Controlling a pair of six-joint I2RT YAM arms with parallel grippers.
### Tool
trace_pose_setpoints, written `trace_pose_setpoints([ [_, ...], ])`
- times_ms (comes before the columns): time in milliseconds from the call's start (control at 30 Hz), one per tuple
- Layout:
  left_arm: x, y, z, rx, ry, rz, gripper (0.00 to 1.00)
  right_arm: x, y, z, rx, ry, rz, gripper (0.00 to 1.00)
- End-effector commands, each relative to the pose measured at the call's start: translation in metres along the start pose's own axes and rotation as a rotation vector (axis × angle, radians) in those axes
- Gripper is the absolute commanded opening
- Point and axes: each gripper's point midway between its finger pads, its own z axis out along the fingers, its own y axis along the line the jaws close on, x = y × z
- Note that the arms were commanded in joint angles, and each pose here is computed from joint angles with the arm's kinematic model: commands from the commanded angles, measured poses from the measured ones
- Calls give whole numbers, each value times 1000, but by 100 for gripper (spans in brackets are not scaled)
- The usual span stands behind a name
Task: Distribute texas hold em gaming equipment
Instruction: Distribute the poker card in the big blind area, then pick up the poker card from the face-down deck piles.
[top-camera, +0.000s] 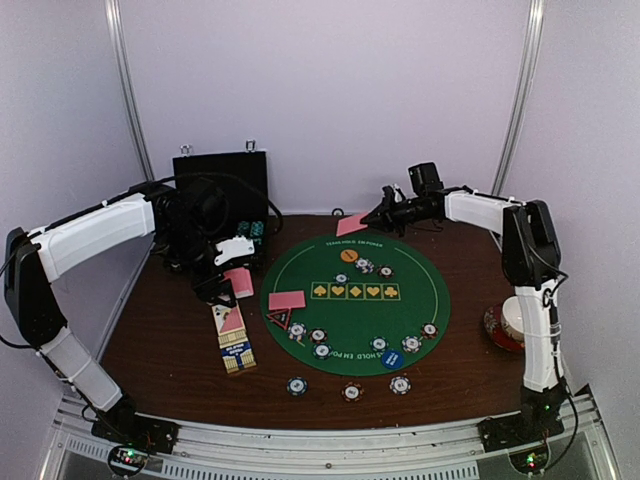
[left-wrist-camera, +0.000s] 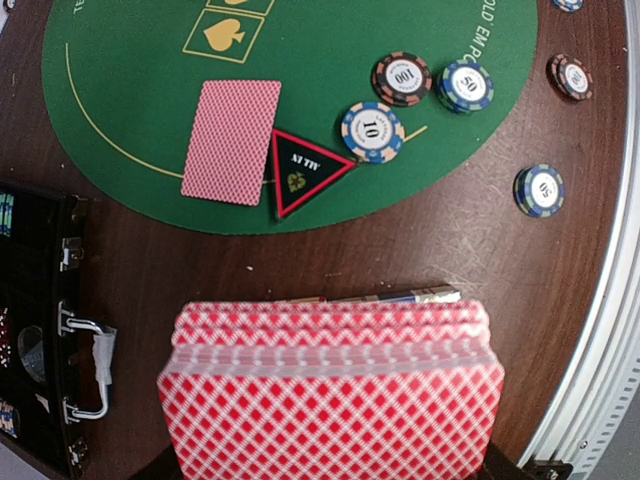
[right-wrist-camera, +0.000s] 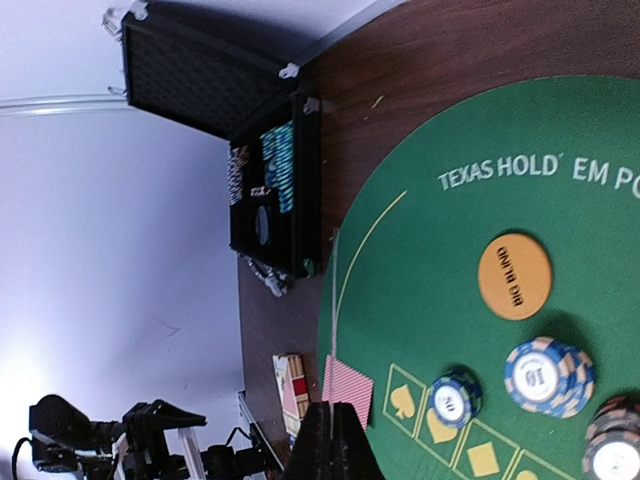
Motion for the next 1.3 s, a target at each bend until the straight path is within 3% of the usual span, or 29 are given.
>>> trace_pose_setpoints([
  [0, -9, 1, -6, 7, -32, 2, 21, -18, -41, 12, 109, -22, -3, 0],
  [300, -11, 0, -9, 11, -40, 5, 20, -38, -91, 31, 228, -65, -14, 0],
  [400, -12, 0, -10, 12, -43, 6, 20, -40, -99, 31, 265, -69, -33, 7],
  [633, -11, -2, -14, 11, -44, 5, 20, -42, -81, 1, 378, -90, -156, 47],
  [767, -12, -2, -15, 10, -46, 4, 20, -35, -43, -16, 347, -111, -243, 64],
  [933, -16, -2, -17, 12, -61, -3, 20, 10, 11, -24, 218, -74, -273, 74],
  [1100, -18, -1, -17, 16, -65, -4, 19, 100, 65, -1, 34, 32, -281, 83],
  [1267, -21, 0, -17, 22, -72, -7, 19, 176, 88, 18, -77, 110, -231, 87],
])
